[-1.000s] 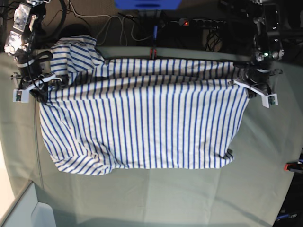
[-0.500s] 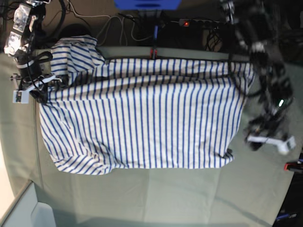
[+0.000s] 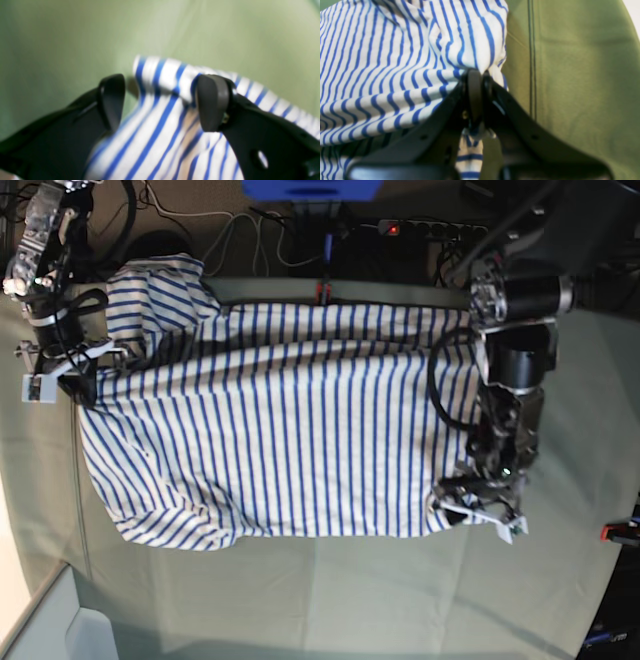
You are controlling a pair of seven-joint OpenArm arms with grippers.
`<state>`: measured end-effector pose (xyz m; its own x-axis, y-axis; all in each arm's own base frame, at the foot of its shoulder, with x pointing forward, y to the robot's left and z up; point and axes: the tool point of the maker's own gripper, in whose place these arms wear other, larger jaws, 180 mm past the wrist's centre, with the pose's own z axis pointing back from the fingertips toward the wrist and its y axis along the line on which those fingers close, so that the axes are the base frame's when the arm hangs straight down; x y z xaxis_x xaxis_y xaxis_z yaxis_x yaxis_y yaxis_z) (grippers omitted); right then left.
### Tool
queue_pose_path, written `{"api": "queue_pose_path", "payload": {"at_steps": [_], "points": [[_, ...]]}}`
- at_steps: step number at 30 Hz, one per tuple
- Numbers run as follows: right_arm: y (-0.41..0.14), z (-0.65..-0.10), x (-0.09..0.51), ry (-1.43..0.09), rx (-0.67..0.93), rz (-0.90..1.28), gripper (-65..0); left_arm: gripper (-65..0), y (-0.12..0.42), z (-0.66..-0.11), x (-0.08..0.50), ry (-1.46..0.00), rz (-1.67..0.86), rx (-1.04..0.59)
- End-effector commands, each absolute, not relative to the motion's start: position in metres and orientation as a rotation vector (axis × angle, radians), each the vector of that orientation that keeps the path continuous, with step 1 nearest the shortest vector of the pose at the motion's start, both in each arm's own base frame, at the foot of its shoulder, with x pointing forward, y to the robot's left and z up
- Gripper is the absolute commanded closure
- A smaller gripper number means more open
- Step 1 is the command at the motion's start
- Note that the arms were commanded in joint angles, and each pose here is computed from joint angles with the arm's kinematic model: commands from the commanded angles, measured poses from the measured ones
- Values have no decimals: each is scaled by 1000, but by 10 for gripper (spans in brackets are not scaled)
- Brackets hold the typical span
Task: Layout the t-shirt on the table in an organized manner, then fold the t-shirt properly
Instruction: 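Release and regrasp the shirt's lower corners with both grippers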
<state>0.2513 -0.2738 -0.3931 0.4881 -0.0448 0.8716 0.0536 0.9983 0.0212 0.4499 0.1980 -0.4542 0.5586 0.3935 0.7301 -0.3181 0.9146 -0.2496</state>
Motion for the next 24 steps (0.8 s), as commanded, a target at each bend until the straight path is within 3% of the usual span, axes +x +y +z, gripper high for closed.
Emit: {"api": "queue_pose_path", "payload": {"at_steps": [1,5,9,13,17,24], "points": [[-279,-372,260,-1130,-25,-44,-70,-434,200,-434,469,-941,416,-97],[-277,-354,267,-1174,-39,-16,-198,-410,202,-447,461,-933,418,-81],[-280,-333,274,-1224,-65,11,-290,-216,210,-445,462,-953,445,-76],[-282,-317,297,-1279,-65,17,-310,0,217,-437,467,-969,477,-78],[-279,-325,356,-1281,6,21,-311,-4,230,-428,473,-986,479,-62],[-300,-375,464,-1059,122,-54,-315,0,250,-402,483,-1004,464,-45]]}}
